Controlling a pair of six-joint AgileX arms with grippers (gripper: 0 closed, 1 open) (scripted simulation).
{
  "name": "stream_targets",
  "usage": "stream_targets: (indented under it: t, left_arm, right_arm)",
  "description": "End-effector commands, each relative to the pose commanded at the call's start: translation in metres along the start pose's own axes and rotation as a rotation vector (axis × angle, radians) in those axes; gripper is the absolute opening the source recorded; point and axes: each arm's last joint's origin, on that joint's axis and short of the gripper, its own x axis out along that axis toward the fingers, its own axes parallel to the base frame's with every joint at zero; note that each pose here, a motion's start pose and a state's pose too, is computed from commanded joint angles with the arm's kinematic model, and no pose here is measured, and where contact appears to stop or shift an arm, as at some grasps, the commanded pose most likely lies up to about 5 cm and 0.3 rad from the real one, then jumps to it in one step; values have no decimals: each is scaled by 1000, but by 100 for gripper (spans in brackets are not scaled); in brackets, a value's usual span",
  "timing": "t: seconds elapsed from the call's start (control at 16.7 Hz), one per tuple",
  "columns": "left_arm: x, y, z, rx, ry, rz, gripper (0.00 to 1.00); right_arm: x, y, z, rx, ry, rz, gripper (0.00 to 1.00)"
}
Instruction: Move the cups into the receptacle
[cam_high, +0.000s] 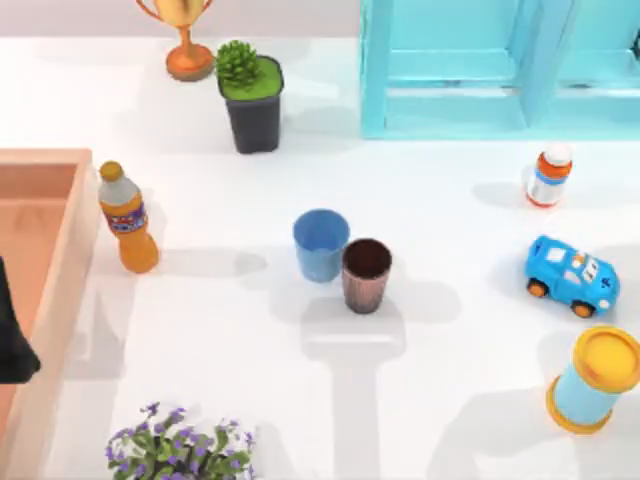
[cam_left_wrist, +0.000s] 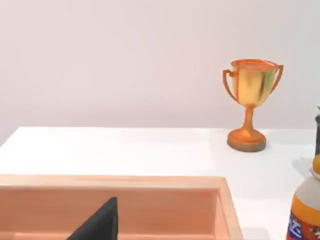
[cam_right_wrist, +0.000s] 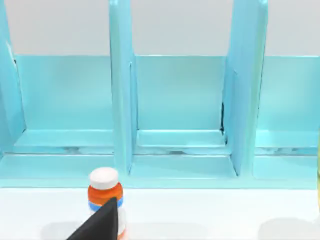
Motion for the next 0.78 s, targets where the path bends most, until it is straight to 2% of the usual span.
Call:
stream_targets:
  t: [0.18,0.36,0.54,0.78]
  left_arm:
    - [0,0,2,-2,5,-2,100]
    - [0,-2,19,-22,50,-19,100]
    - [5,-6,53,-58,141,-50,100]
    - [27,-16,114,-117,322,-102,100]
  right_arm:
    - [0,0,0,0,0,0,100]
    - [0,0,0,0,0,0,100]
    - [0,0,0,0,0,0,100]
    - [0,0,0,0,0,0,100]
